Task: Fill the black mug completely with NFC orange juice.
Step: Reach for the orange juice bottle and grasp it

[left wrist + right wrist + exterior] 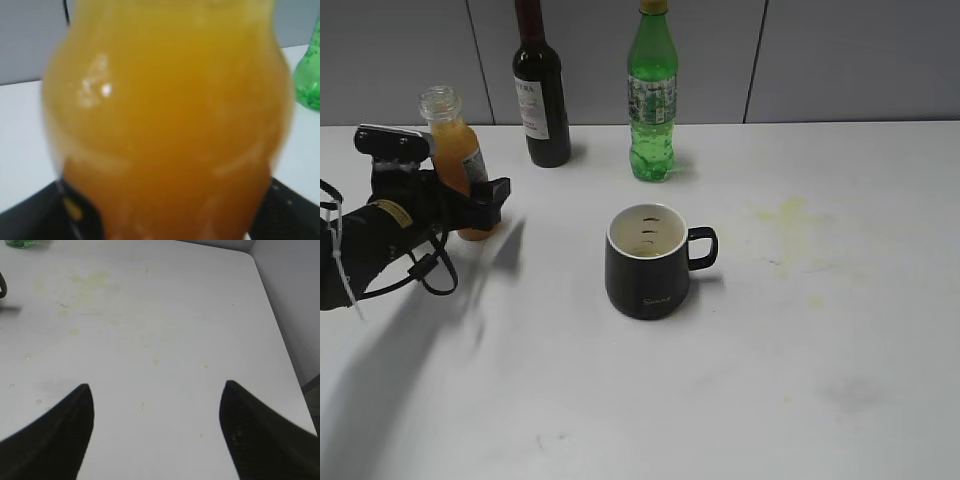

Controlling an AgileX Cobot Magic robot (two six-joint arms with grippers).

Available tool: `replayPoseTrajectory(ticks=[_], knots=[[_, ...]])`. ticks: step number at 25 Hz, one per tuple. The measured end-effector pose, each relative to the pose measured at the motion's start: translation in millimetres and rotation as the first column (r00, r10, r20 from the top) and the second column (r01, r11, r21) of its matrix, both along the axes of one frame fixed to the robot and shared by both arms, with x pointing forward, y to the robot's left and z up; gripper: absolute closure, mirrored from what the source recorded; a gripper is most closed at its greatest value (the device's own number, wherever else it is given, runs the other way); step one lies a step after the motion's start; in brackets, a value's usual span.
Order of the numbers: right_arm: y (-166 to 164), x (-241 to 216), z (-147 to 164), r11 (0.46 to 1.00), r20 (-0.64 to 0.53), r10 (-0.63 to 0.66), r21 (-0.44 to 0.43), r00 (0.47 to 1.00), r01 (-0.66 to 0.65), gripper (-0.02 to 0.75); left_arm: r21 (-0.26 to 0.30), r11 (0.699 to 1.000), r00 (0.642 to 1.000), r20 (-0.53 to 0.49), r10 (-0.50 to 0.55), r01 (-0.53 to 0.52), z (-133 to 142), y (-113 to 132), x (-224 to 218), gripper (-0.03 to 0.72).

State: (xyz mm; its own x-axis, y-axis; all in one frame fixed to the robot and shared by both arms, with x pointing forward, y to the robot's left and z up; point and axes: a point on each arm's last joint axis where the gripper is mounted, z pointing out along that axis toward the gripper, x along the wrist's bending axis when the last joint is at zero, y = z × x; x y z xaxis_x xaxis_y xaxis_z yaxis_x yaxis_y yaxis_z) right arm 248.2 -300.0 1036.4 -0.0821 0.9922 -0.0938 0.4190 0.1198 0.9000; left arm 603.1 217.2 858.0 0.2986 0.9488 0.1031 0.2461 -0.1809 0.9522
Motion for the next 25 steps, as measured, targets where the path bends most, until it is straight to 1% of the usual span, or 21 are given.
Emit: replayPoseTrajectory(ticks=[7, 9, 11, 14, 15, 22, 25], knots=[[0.0, 0.0, 0.0, 1.000, 0.000, 0.000, 0.000, 1.000, 0.000, 0.144, 0.008, 1.000, 1.000, 0.013, -0.027, 0.026, -13.4, -6.3, 20.8, 0.003], [0.0, 0.0, 0.0, 1.000, 0.000, 0.000, 0.000, 1.000, 0.000, 0.144, 0.008, 0.999, 0.999, 0.016, -0.031, 0.031, -16.5, -7.5, 24.5, 0.020], [0.0, 0.0, 0.0, 1.000, 0.000, 0.000, 0.000, 1.000, 0.000, 0.144, 0.009, 0.999, 0.999, 0.016, -0.035, 0.035, -19.4, -7.9, 25.1, 0.074], [0.0, 0.0, 0.0, 1.000, 0.000, 0.000, 0.000, 1.000, 0.000, 0.144, 0.011, 0.999, 0.999, 0.016, -0.040, 0.040, -20.2, -8.3, 25.0, 0.192], [0.0, 0.0, 0.0, 1.000, 0.000, 0.000, 0.000, 1.000, 0.000, 0.144, 0.011, 0.999, 0.999, 0.017, -0.041, 0.041, -19.9, -8.5, 25.4, 0.220], [0.0, 0.0, 0.0, 1.000, 0.000, 0.000, 0.000, 1.000, 0.000, 0.144, 0.010, 0.999, 0.998, 0.028, -0.048, 0.048, -19.7, -9.1, 25.3, 0.219], [0.0, 0.0, 0.0, 1.000, 0.000, 0.000, 0.000, 1.000, 0.000, 0.144, 0.021, 0.997, 0.997, 0.027, -0.079, 0.078, -18.2, -10.9, 22.2, 0.219]])
